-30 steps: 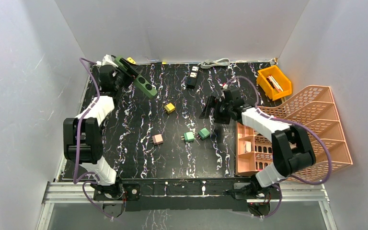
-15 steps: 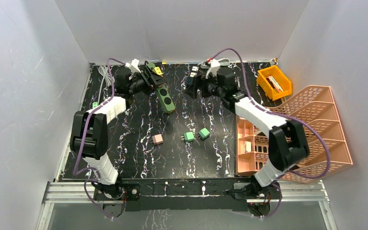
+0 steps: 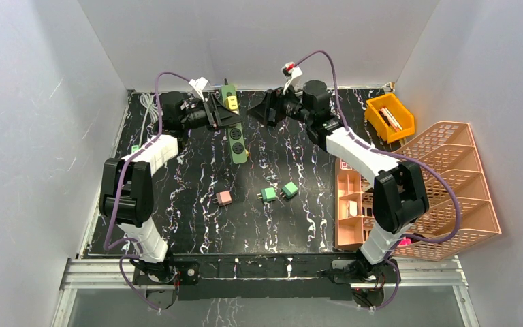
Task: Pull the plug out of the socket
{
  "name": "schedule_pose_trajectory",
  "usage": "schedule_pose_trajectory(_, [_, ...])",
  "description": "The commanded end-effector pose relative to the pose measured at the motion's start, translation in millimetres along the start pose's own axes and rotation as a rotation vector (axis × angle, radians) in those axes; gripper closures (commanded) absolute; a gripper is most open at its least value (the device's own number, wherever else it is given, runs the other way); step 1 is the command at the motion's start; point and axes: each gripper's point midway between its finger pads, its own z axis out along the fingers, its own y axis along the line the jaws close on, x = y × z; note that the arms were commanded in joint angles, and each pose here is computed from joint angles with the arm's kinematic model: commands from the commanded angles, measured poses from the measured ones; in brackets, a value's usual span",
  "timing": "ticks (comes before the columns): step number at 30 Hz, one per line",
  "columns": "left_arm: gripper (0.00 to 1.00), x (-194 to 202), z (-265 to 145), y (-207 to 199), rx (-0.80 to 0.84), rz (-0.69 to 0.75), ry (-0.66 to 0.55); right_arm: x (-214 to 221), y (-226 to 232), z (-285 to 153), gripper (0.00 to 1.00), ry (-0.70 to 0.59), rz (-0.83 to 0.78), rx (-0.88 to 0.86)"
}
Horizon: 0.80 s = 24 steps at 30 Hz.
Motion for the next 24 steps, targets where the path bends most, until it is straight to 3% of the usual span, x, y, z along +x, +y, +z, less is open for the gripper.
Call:
schedule_pose_trajectory(1, [1.0,-12.4,0.0,-41.6,0.133,0.239,0.011,-67.4,29.7,5.1,0.05,-0.137,-0.024,-0.1])
schedule_pose_trajectory(9, [1.0,-12.4,8.6,-32.5,0.047,0.27,0.016,-60.5,26.4,39.8,0.1,-0.014,0.021,-0.054])
schedule_pose_trajectory(16, [1.0,-15.3,7.3,-24.2,-0.015,0.276,0.005,-24.3,18.8,61.4,0.15,0.149,0.028,0.025])
schedule_pose_trajectory(21, [1.0,-18.1,7.2,-24.2,-0.025,0.283,-0.004,-4.2,11.9,71.4,0.23,0.233,0.035,0.053])
schedule_pose_trajectory(24, [1.0,-17.2,6.7,-26.6,-0.018,0.286,-0.004,5.2,8.5,75.6,0.38,0.255,0.049,0.048])
